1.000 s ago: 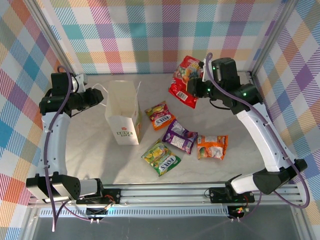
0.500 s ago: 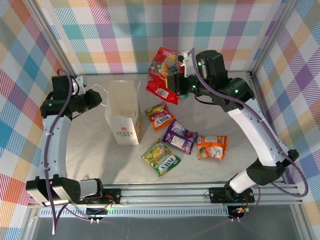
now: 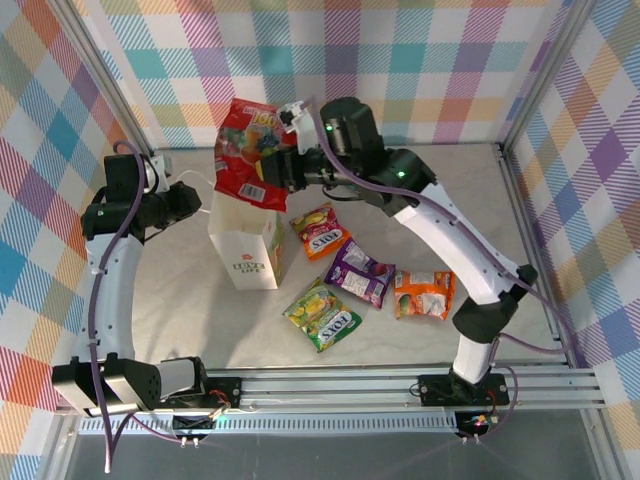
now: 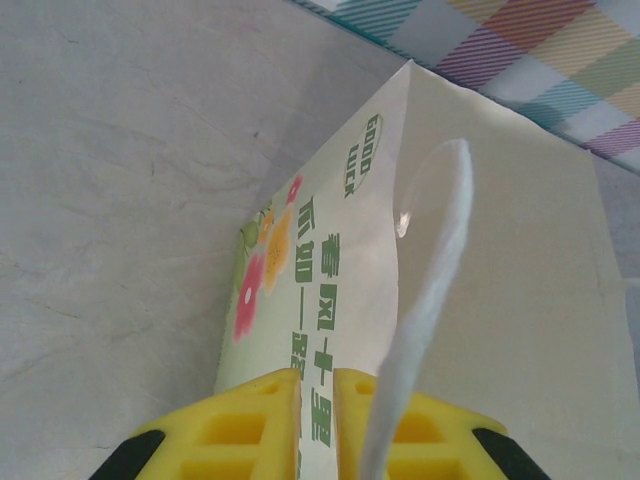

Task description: Place the snacks into the paper bag

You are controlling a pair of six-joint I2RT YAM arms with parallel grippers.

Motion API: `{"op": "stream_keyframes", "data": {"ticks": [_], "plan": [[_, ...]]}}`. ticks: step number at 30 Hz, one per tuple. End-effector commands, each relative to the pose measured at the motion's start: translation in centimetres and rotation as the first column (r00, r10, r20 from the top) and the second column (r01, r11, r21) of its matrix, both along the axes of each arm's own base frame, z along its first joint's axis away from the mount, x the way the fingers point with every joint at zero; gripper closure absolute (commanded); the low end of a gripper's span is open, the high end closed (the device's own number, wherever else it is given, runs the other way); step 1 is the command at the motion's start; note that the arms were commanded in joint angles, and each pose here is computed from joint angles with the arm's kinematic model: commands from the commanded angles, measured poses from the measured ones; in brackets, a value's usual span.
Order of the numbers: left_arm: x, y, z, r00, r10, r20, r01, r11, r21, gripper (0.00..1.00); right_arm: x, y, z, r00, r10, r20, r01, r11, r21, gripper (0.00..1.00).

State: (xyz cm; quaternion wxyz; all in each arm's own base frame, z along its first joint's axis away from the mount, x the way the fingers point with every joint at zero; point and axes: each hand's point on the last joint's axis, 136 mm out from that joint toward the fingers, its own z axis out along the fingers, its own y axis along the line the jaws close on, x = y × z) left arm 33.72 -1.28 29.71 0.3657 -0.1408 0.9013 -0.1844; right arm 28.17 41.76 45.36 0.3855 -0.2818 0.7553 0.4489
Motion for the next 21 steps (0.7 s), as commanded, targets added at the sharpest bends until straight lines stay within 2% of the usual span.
{"op": "stream_keyframes", "data": {"ticks": [1, 15, 21], "plan": [[-0.4, 0.3, 0.2, 1.0, 0.014, 0.016, -0.014, 1.0, -0.008, 0.84, -1.1, 0.2, 7.4, 0.994, 0.026, 0.109, -0.049, 0.976, 0.214, 0.93], [-0.8, -0.4, -0.4, 1.0, -0.02, 0.016, 0.02, 0.999, -0.027, 0.84, 1.4, 4.1, 4.5, 0.995, 0.043, 0.088, -0.061, 0.975, 0.215, 0.94], [-0.7, -0.6, -0.3, 0.999, -0.029, 0.022, 0.03, 0.999, -0.037, 0.84, 2.8, 5.0, 3.3, 0.998, 0.007, 0.068, -0.022, 0.977, 0.21, 0.94]]}}
